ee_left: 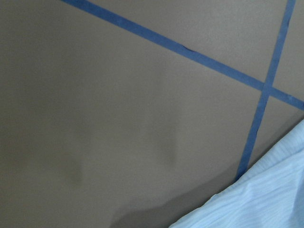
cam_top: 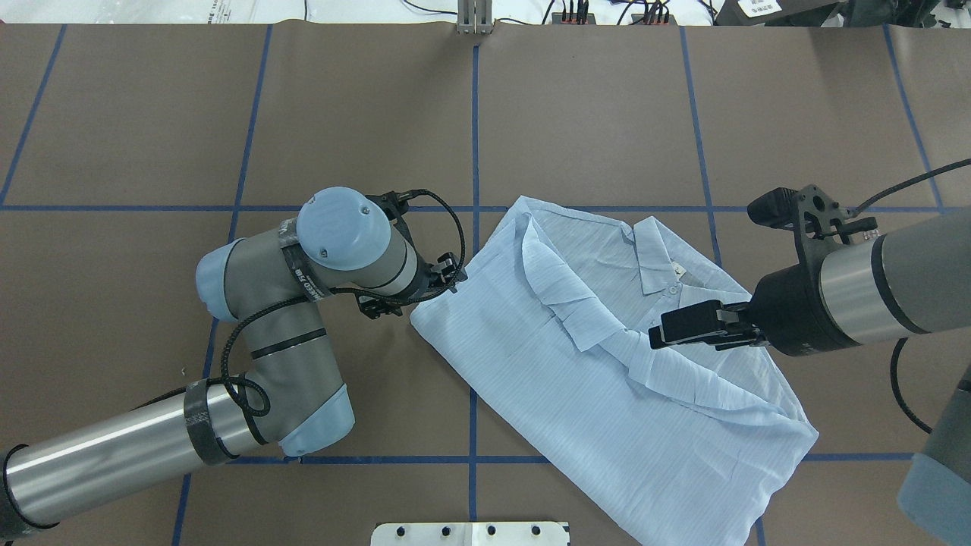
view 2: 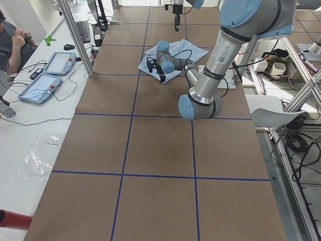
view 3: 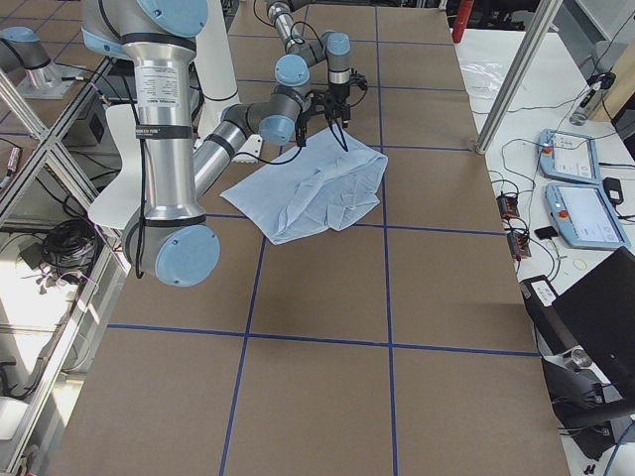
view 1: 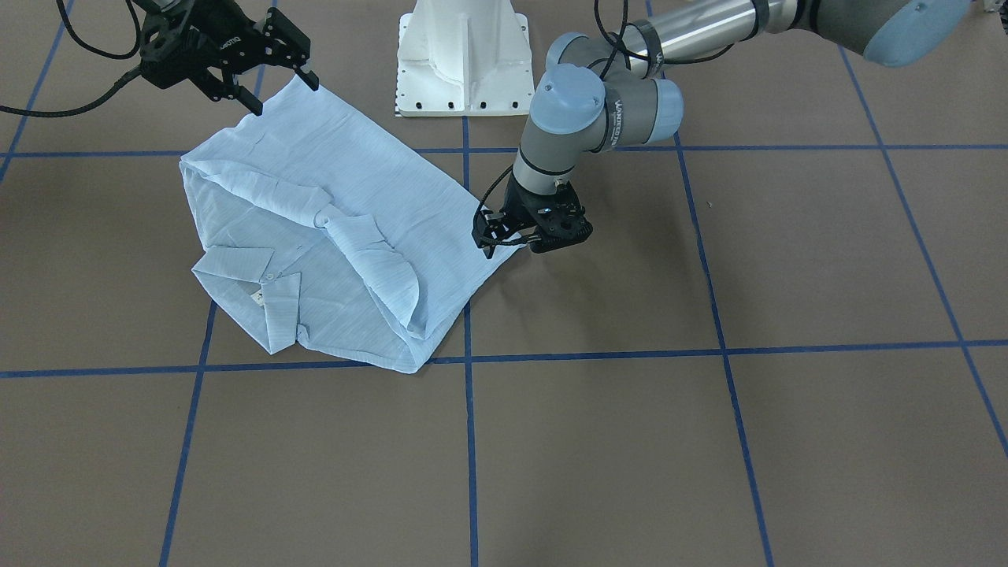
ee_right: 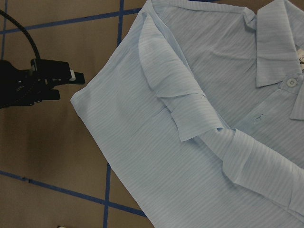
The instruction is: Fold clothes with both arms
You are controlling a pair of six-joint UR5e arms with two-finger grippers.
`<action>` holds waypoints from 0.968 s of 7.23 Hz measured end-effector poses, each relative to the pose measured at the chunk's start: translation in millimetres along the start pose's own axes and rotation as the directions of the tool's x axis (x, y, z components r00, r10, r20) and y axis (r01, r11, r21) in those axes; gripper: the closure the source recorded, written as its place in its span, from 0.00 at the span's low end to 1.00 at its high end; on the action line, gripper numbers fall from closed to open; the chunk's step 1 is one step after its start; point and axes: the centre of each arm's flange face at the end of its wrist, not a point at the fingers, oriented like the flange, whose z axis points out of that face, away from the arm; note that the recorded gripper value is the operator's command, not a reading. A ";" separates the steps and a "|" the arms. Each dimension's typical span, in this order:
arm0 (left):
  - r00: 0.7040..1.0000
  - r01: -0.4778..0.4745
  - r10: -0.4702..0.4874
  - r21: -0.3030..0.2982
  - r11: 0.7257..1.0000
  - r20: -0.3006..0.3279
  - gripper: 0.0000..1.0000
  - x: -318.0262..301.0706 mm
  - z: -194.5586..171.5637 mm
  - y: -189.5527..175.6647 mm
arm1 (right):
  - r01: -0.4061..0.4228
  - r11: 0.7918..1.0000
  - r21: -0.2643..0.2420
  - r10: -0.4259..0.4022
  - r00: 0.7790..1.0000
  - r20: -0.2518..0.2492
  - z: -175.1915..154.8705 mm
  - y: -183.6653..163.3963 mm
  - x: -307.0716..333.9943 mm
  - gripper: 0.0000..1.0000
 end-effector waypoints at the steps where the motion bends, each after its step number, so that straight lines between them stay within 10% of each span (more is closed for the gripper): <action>1: 1.000 -0.005 0.005 -0.007 1.000 0.006 0.11 -1.6 4.7 5.8 | -0.001 1.000 0.002 0.001 1.000 0.000 -0.5 -0.5 0.0 0.00; 3: 1.000 -0.010 0.011 -0.015 1.000 0.015 0.34 -4.3 12.1 11.8 | -0.003 1.000 0.006 0.003 1.000 0.000 -1.4 -1.8 0.6 0.00; 5: 1.000 -0.012 0.013 -0.018 1.000 0.017 0.91 -4.8 14.5 13.3 | -0.005 1.000 0.010 0.005 1.000 -0.002 -2.5 -3.1 1.6 0.00; 7: 1.000 -0.019 0.019 -0.019 1.000 0.017 1.00 -4.6 14.6 13.6 | -0.007 1.000 0.013 0.007 1.000 -0.002 -3.7 -4.2 2.4 0.00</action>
